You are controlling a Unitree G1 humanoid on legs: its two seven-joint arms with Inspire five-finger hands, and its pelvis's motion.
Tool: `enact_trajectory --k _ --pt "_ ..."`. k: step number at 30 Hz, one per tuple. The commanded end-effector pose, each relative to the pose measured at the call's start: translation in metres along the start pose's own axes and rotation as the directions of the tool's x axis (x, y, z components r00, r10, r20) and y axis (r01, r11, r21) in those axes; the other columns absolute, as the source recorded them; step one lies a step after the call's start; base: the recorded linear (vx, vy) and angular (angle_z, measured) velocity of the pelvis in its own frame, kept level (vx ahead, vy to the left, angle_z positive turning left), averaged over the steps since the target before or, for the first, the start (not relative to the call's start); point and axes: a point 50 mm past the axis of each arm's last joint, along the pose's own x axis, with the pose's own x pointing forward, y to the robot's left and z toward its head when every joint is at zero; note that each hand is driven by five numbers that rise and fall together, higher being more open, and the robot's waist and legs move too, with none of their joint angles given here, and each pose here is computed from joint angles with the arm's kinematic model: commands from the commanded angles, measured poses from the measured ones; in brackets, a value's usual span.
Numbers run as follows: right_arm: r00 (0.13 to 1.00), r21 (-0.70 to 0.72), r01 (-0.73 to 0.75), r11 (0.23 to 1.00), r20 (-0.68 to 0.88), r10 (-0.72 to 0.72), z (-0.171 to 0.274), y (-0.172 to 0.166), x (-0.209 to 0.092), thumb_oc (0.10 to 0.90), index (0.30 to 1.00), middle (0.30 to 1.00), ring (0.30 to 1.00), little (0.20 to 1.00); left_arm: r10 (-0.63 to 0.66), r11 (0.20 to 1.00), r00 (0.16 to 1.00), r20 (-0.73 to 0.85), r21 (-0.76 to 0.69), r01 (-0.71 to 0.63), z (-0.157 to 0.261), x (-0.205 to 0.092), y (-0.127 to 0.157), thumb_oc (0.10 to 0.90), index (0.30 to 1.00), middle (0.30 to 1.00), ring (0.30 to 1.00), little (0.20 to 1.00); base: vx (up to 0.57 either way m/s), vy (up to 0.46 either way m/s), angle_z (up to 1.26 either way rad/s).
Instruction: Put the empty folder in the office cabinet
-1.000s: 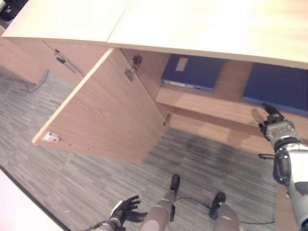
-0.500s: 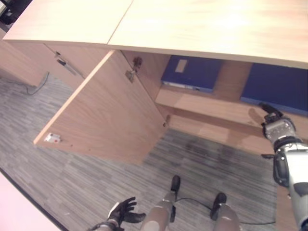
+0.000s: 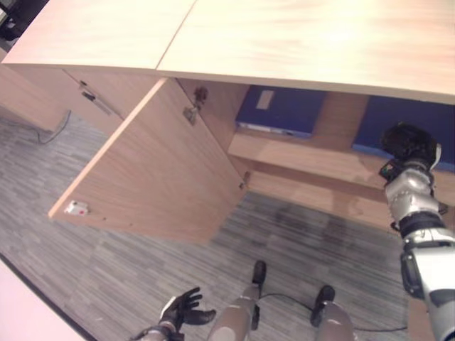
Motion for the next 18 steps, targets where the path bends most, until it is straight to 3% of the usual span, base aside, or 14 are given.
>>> enact_trajectory --k 1,3,10,12,18 --pt "0.963 -0.120 -0.045 0.992 0.261 0.075 0.053 0.024 -0.003 0.400 0.300 0.300 0.300 0.300 0.026 0.999 0.993 0.114 0.015 -0.028 0.035 0.013 -0.002 0.800 0.900 0.900 0.900 0.900 -0.02 0.035 -0.02" --pt "0.967 -0.200 -0.042 0.979 0.240 0.091 0.050 0.031 -0.002 0.400 0.300 0.300 0.300 0.300 -0.002 1.000 0.991 0.133 0.014 0.000 0.049 0.019 -0.012 0.800 0.900 0.900 0.900 0.900 -0.02 0.035 -0.04" --pt "0.984 -0.420 0.030 0.907 0.171 0.047 0.040 0.001 0.011 0.400 0.300 0.300 0.300 0.300 -0.067 0.998 0.994 0.087 0.022 0.065 0.021 0.009 -0.027 0.800 0.900 0.900 0.900 0.900 0.00 0.005 -0.05" --pt "0.982 -0.511 0.111 0.853 0.190 -0.013 0.052 -0.027 0.018 0.400 0.300 0.300 0.300 0.300 -0.081 0.997 0.993 0.083 0.025 0.079 0.017 0.006 -0.026 0.800 0.900 0.900 0.900 0.900 -0.01 -0.001 0.02" --pt "0.963 -0.557 0.218 0.802 0.255 -0.085 0.075 -0.060 0.023 0.400 0.300 0.300 0.300 0.300 -0.115 0.992 0.992 0.055 0.068 0.111 0.004 -0.001 -0.029 0.800 0.900 0.900 0.900 0.900 -0.01 -0.010 0.10"
